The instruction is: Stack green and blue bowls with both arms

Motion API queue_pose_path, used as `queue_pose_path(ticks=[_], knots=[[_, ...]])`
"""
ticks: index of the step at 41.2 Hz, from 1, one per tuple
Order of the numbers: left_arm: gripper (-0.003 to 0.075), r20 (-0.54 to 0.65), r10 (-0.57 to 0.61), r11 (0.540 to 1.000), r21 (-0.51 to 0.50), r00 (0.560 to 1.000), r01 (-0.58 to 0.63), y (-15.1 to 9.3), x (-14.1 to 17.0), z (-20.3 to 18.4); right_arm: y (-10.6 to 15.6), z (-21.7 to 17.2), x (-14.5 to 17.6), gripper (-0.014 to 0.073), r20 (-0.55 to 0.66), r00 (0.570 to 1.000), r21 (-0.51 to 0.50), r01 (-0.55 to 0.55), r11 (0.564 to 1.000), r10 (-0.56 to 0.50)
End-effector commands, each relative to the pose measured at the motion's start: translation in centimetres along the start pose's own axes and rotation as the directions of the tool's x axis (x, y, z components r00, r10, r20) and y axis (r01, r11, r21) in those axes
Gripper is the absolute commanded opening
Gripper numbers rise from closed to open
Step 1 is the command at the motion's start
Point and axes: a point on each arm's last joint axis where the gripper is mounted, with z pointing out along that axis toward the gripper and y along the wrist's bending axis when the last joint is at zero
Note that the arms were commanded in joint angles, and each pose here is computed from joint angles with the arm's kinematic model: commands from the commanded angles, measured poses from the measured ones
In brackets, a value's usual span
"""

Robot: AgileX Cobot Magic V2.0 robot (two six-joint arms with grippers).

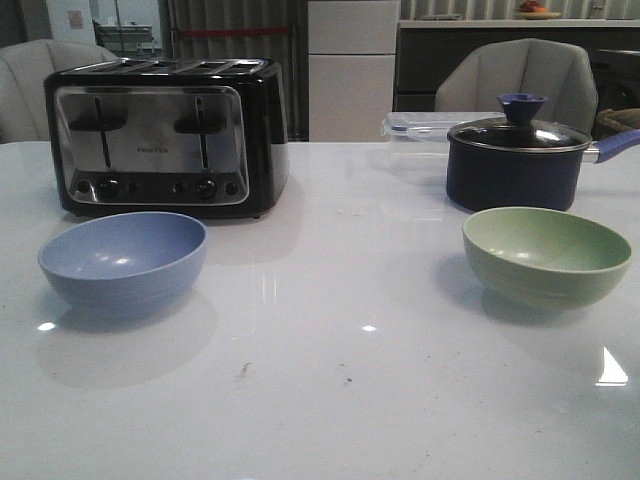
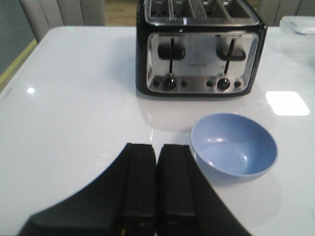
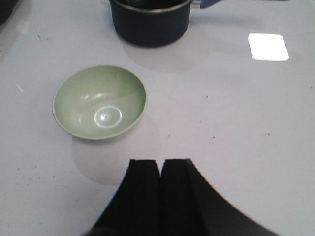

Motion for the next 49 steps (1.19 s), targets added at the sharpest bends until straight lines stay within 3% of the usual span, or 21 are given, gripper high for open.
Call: queue_pose_path(ticks=[1, 11, 16, 19, 21, 25, 29, 49], knots=[[0.0093, 0.041, -0.005, 1.0, 0.004, 0.999, 0.005, 0.0, -1.5, 0.7, -0.1, 0.6, -1.2, 0.0057, 0.024, 1.0, 0.01, 0.011, 1.0, -0.011], [0.0093, -0.059, -0.009, 1.0, 0.006, 0.998, 0.01, -0.1, -1.1, 2.9, -0.1, 3.0, -0.9, 0.0067, -0.088, 0.996, 0.013, 0.012, 1.0, -0.011], [0.0108, -0.09, -0.004, 1.0, 0.003, 0.996, 0.005, -0.1, -1.0, 3.6, -0.1, 4.2, -0.8, 0.0223, -0.129, 0.992, 0.014, 0.012, 1.0, -0.01], [0.0178, -0.106, -0.009, 1.0, 0.005, 0.994, 0.01, -0.1, -0.9, 4.0, -0.1, 5.0, -0.8, 0.0397, -0.144, 0.989, 0.015, 0.013, 1.0, -0.01], [0.0266, -0.114, -0.004, 1.0, 0.003, 0.993, 0.005, -0.1, -0.9, 4.3, -0.1, 5.4, -0.9, 0.0493, -0.145, 0.989, 0.014, 0.013, 1.0, -0.01], [0.0427, -0.122, -0.004, 1.0, 0.003, 0.992, 0.005, -0.1, -0.8, 4.6, -0.1, 6.5, -1.4, 0.0591, -0.161, 0.987, 0.014, 0.012, 1.0, -0.009], [0.0484, -0.121, -0.009, 1.0, 0.005, 0.993, 0.01, -0.1, -0.9, 4.8, 0.0, 7.9, -2.5, 0.0592, -0.191, 0.982, 0.012, 0.003, 1.0, 0.0], [0.0435, -0.123, -0.004, 1.0, 0.003, 0.992, 0.005, -0.1, -0.9, 5.0, 0.9, 19.2, -7.2, 0.0592, -0.451, 0.892, -0.053, -0.048, 0.997, 0.019]])
